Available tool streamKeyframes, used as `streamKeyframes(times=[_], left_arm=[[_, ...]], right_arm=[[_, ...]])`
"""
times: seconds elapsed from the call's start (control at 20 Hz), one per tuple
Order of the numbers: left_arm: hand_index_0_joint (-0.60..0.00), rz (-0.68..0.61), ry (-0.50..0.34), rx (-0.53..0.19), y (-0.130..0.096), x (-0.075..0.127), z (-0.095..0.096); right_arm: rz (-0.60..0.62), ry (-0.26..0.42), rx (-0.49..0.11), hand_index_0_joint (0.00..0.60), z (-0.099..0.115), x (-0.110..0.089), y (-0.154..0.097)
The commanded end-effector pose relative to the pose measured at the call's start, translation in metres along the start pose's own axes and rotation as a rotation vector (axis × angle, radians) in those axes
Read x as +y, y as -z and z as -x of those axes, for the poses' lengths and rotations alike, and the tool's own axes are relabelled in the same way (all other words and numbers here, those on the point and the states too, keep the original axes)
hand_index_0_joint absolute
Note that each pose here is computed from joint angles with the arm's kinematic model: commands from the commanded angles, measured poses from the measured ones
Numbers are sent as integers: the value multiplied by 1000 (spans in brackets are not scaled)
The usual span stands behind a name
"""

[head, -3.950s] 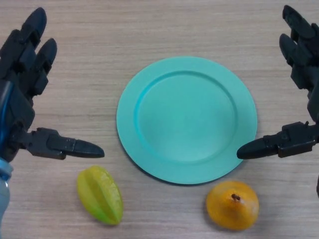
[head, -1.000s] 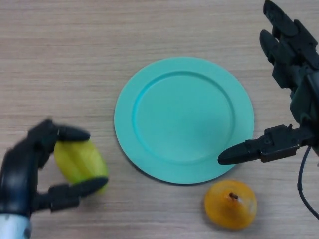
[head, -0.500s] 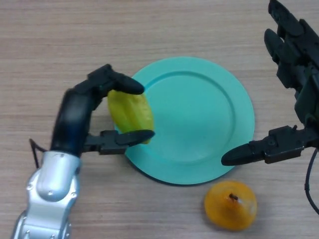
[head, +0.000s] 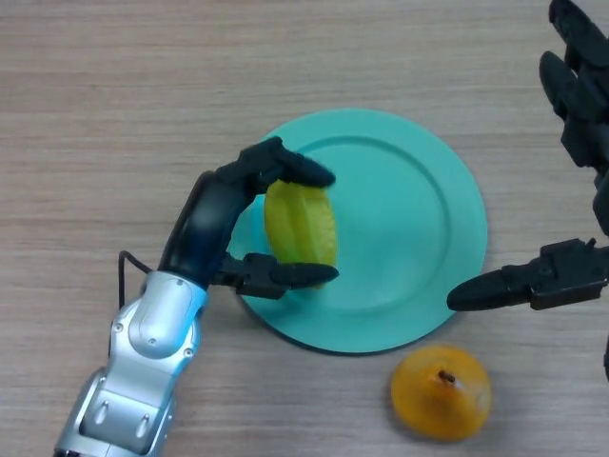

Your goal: Pick up the yellow starfruit and place it on the plate

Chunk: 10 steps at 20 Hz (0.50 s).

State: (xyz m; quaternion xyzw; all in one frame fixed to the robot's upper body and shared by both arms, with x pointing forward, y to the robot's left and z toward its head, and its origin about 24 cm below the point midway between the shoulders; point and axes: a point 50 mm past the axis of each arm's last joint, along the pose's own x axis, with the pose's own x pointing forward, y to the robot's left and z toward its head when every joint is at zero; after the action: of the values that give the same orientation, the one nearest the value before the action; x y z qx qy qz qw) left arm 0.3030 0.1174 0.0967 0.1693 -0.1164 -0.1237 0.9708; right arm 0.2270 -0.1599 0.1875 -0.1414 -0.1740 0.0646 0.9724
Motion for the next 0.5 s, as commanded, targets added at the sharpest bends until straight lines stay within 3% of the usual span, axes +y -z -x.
streamKeyframes(times=[0.05,0.25,0.5], left_arm=[[0,21,8,-130,-24,5,-10],[0,38,29,-69,-21,2,-15],[0,0,-55,-166,-46,22,-14]], right_arm=[[94,55,-218,0,6,-16,-31],[99,68,-212,0,7,-20,-34],[110,75,-221,0,6,-20,-33]])
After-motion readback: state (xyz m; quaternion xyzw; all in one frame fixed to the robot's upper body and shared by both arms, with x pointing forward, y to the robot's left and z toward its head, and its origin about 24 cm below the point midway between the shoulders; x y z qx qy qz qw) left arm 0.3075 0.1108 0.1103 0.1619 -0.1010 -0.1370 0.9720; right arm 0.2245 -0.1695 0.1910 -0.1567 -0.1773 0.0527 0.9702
